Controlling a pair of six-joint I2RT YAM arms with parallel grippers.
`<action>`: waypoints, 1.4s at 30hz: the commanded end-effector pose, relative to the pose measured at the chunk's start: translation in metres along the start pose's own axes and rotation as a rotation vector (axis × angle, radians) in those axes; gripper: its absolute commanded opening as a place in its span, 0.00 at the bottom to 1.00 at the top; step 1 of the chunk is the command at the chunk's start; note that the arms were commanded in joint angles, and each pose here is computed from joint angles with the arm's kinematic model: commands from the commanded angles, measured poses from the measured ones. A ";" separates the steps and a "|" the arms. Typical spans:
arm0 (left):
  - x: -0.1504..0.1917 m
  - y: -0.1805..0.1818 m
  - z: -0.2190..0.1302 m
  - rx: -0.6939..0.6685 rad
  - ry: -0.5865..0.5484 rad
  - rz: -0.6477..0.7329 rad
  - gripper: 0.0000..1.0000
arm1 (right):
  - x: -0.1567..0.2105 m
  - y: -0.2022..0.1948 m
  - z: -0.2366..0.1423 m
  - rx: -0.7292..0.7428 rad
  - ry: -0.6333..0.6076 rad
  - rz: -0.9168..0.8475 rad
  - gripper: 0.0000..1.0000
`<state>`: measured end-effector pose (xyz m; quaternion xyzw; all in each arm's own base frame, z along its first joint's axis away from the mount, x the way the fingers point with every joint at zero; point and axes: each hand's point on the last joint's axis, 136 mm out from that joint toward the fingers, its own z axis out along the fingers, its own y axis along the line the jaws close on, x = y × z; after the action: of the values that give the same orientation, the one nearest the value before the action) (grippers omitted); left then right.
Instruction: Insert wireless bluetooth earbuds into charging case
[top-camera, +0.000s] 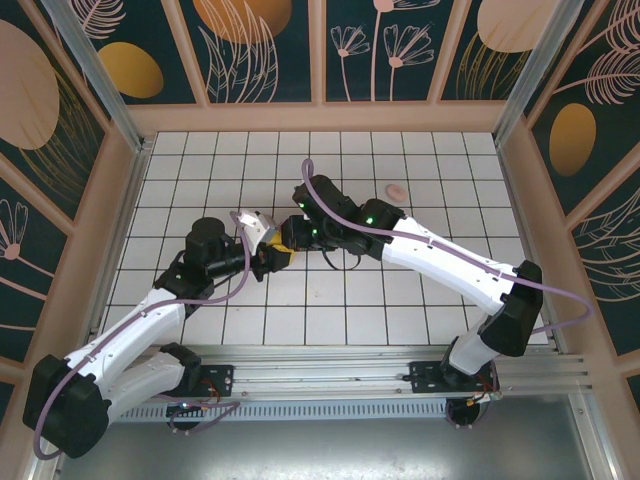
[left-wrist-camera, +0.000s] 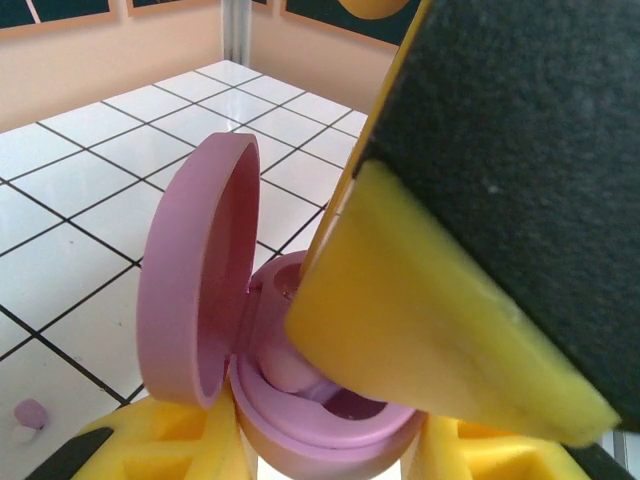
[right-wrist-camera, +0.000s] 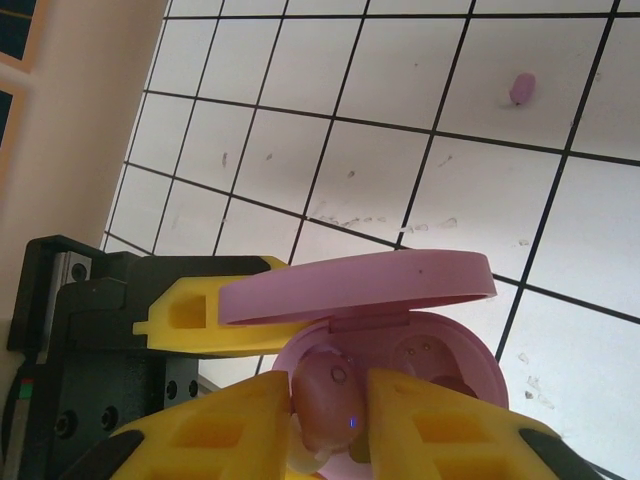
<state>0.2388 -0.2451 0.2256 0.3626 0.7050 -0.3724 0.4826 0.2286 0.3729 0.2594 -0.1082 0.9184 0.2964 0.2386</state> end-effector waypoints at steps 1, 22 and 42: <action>-0.019 -0.007 -0.002 0.026 -0.045 0.043 0.00 | -0.004 0.006 -0.001 -0.012 -0.017 0.010 0.29; -0.018 -0.006 -0.002 0.020 -0.041 0.045 0.00 | -0.004 0.018 -0.015 -0.073 -0.013 0.035 0.31; -0.017 -0.004 0.000 0.016 -0.036 0.043 0.00 | -0.009 0.022 -0.022 -0.093 -0.033 0.036 0.31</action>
<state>0.2390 -0.2452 0.2263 0.3626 0.7045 -0.3724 0.4832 0.2241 0.3767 0.2633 -0.1008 0.9164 0.3149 0.2258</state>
